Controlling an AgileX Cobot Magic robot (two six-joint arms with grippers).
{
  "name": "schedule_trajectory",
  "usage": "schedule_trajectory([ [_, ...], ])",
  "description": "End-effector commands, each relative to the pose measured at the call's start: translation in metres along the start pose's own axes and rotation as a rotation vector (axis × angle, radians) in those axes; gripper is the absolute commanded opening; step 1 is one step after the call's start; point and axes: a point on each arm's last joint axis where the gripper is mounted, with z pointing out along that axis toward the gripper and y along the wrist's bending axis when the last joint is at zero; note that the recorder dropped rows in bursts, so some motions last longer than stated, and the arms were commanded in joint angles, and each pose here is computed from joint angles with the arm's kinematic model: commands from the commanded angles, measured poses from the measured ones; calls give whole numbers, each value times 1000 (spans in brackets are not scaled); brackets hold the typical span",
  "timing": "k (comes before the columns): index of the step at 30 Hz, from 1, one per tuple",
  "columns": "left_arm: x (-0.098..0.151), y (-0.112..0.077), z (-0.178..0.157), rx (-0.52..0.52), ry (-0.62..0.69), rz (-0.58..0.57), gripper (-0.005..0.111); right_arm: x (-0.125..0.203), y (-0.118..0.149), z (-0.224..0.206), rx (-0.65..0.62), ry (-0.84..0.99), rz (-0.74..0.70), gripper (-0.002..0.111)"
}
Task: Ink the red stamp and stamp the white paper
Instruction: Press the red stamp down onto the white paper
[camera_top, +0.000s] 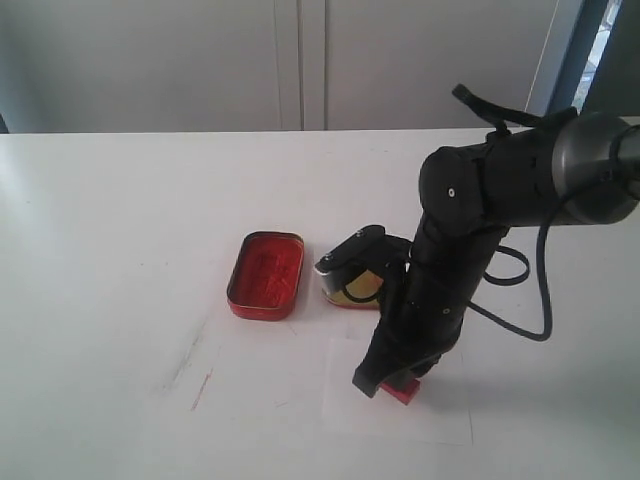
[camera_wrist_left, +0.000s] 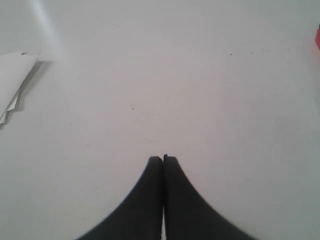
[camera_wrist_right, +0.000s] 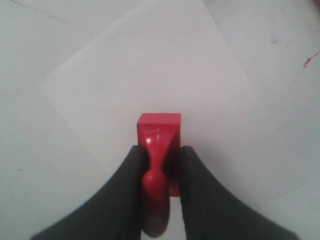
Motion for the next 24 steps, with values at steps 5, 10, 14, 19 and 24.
schedule_trajectory([
  [5,-1,0,0,5,-7,-1,0,-1,-4,0,17,-34,31,0],
  [10,-1,0,0,5,-7,-1,0,-1,-4,0,21,-39,42,0],
  [14,-1,0,0,5,-7,-1,0,0,-5,3,38,-46,83,0],
  [19,-1,0,0,5,-7,-1,0,0,-4,4,49,-40,95,0],
  [24,-1,0,0,5,-7,-1,0,2,-5,5,64,-40,105,0],
])
